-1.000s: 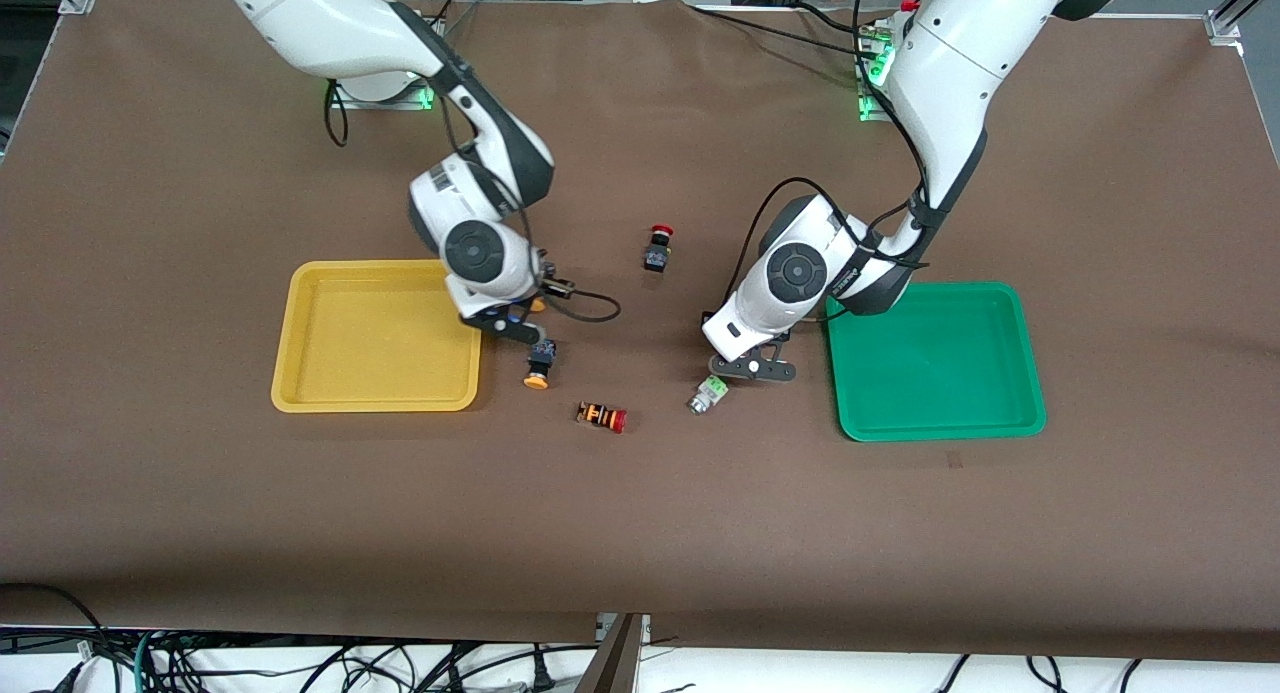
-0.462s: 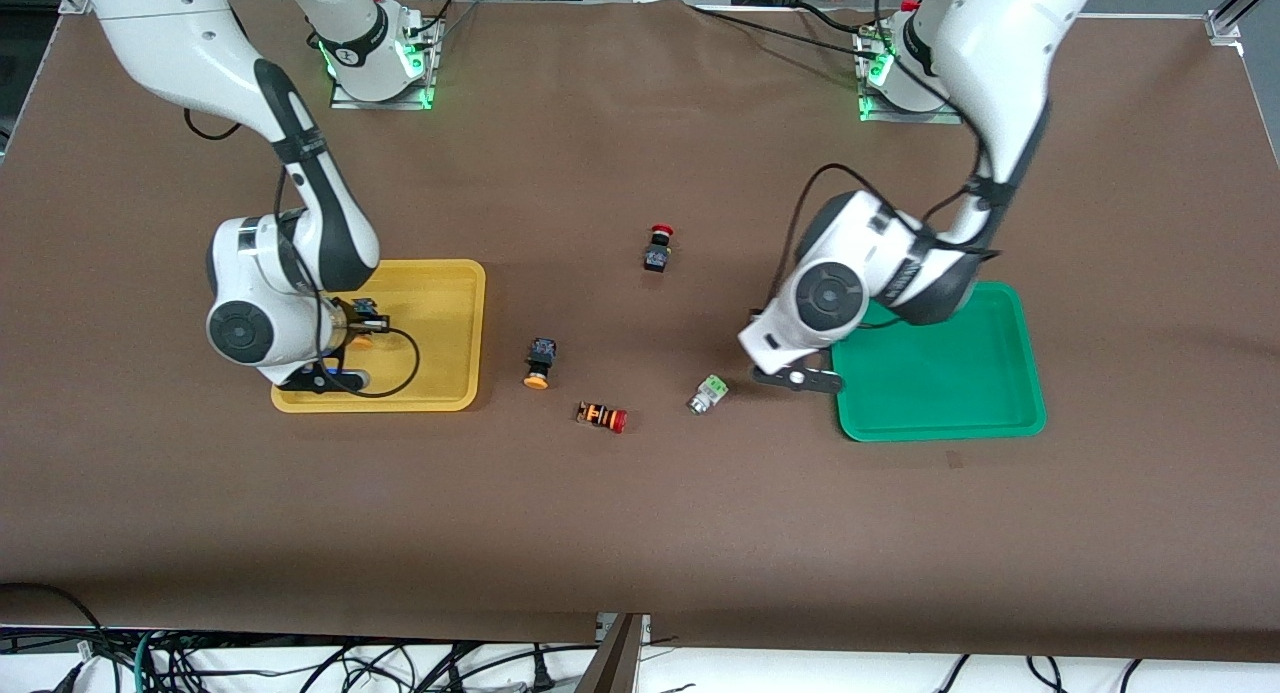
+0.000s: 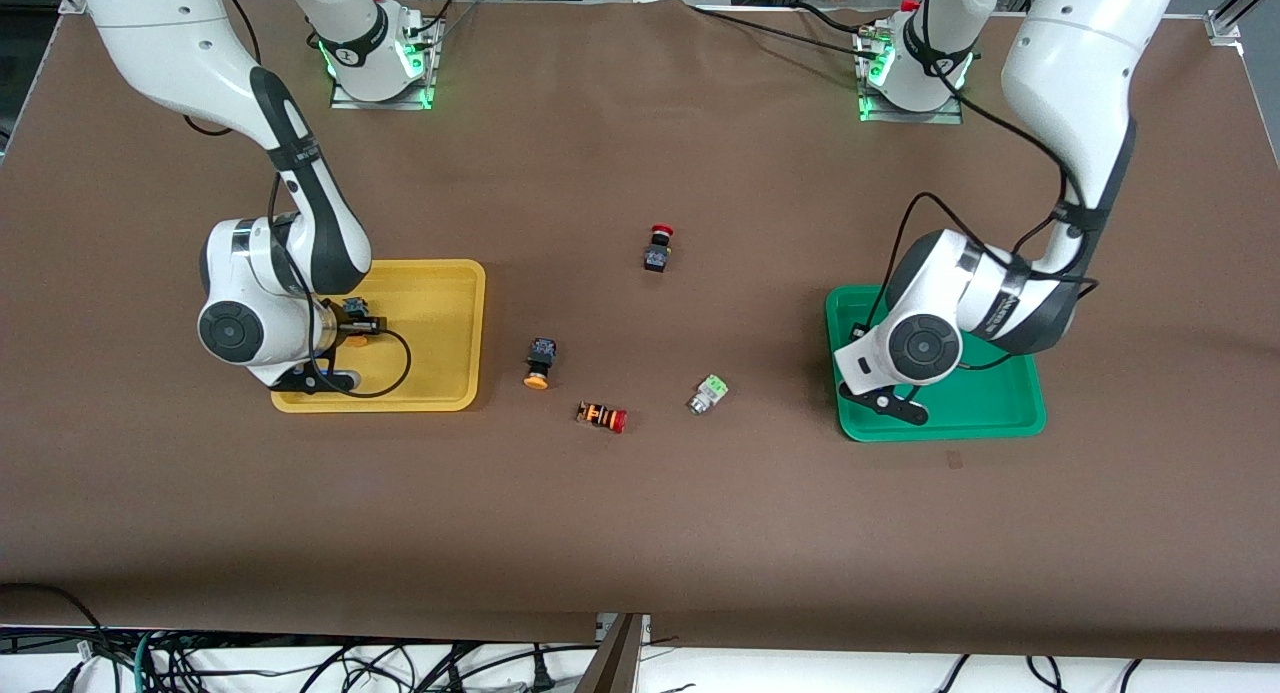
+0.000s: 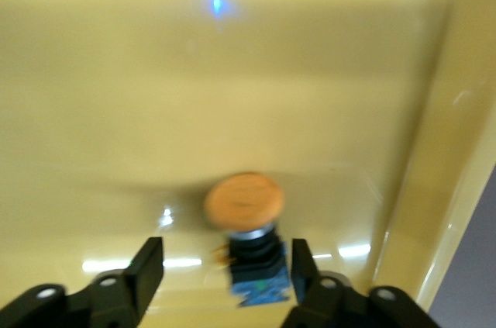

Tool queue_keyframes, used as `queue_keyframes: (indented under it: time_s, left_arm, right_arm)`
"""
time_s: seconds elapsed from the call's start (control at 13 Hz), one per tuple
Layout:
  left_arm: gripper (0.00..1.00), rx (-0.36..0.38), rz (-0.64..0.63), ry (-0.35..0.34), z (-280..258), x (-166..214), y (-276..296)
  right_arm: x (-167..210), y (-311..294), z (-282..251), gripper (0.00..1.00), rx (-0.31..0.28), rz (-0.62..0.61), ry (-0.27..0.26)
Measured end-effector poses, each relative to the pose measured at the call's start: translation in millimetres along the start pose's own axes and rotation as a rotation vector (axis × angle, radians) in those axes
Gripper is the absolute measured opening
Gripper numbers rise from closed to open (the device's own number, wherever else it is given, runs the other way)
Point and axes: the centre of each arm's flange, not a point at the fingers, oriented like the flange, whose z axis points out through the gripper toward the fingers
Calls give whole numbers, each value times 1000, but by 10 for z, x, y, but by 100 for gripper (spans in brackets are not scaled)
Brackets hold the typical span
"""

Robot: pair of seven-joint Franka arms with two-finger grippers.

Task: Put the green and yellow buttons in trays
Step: 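Place the yellow button in the yellow tray while the left gripper places the green button, then grasp another yellow button with the right gripper while the left gripper grasps a green button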

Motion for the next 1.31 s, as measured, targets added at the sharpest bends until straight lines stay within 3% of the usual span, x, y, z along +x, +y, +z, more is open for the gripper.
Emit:
queue_keyframes:
  time_s: [0.08,0.15,0.31,0.46,0.62,0.85,1.0,1.31]
  left_arm:
    - [45,-5,7,1,85,20,48]
    - [56,-6,6,13,44,32,56]
    - [77,-51,-21,90,-435,43,70]
    - [97,-147,-29,186,-1113,22,247]
    - [100,-176,21,255,-1439,89,652]
    - [100,-209,111,407,-1276,422,1485]
    - [100,-242,134,465,-925,632,1795]
    - [100,-228,163,461,-477,790,1917]
  right_arm:
    - [32,-322,-307,95,26,11,31]
    - [24,-719,-561,100,46,49,65]
    - [-64,-1562,-717,100,85,123,124]
    - [-93,-2200,-496,100,137,179,183]
    - [-51,-2526,-165,100,166,199,226]
    - [46,-2597,164,100,162,191,250]
    - [68,-2580,217,93,158,193,246]
    - [106,-2555,99,46,163,195,256]
